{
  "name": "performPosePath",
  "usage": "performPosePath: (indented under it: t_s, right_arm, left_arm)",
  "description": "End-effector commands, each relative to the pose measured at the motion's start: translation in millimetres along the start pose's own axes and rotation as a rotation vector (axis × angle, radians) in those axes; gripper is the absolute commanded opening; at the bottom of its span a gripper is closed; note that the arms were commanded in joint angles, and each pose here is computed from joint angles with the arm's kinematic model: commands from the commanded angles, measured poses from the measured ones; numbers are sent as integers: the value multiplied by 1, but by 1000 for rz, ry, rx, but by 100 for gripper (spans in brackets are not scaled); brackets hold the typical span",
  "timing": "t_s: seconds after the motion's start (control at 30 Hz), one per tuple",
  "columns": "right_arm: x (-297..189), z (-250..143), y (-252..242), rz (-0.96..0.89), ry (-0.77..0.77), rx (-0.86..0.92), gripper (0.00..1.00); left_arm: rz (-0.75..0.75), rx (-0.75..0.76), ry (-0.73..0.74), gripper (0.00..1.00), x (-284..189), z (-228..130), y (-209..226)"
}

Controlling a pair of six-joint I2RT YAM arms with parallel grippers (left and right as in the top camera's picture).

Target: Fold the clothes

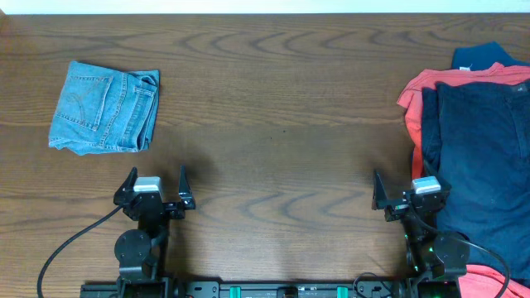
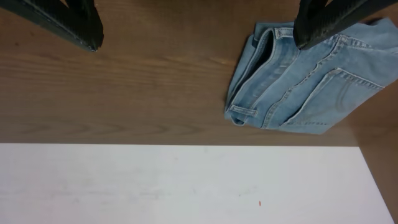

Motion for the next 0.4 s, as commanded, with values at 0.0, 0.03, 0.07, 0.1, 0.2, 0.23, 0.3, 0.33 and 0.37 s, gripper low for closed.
performPosePath:
  t_s: [0.0,0.03,0.07,0.1,0.2,0.23,0.3,0.33,0.37]
  right_arm:
    - [0,0,-1,-6,-1,-10,99]
    - [0,0,-1,-6,-1,-10,99]
    - [0,0,-1,-6,-1,-10,99]
    - [0,0,-1,-6,-1,-10,99]
    - [0,0,-1,-6,-1,-10,99]
    - [0,0,-1,-6,-1,-10,99]
    - [0,0,-1,-6,-1,-10,99]
    - [0,0,-1,-6,-1,-10,99]
    - [0,0,-1,-6,-1,-10,99]
  left_arm:
    - [4,-15,38,98,1,-13,1]
    - [4,-15,38,98,1,-13,1]
    - [4,-15,38,98,1,-13,1]
    - [4,-15,38,98,1,-13,1]
    - [4,-15,38,98,1,-13,1]
    - [4,-15,38,98,1,-13,1]
    - [4,-15,38,98,1,-13,1]
    - [4,-15,38,98,1,-13,1]
    - [4,-15,38,98,1,-13,1]
Point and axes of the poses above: each gripper's point midway between its finger pads, its own x axis out along the fingers, its own y axis along the line the jaws close on, z = x × y, the point moved 5 cm from there along -x, back along the fingers, and after that the axes turned 4 degrees about -x, right-handed, at the moved point
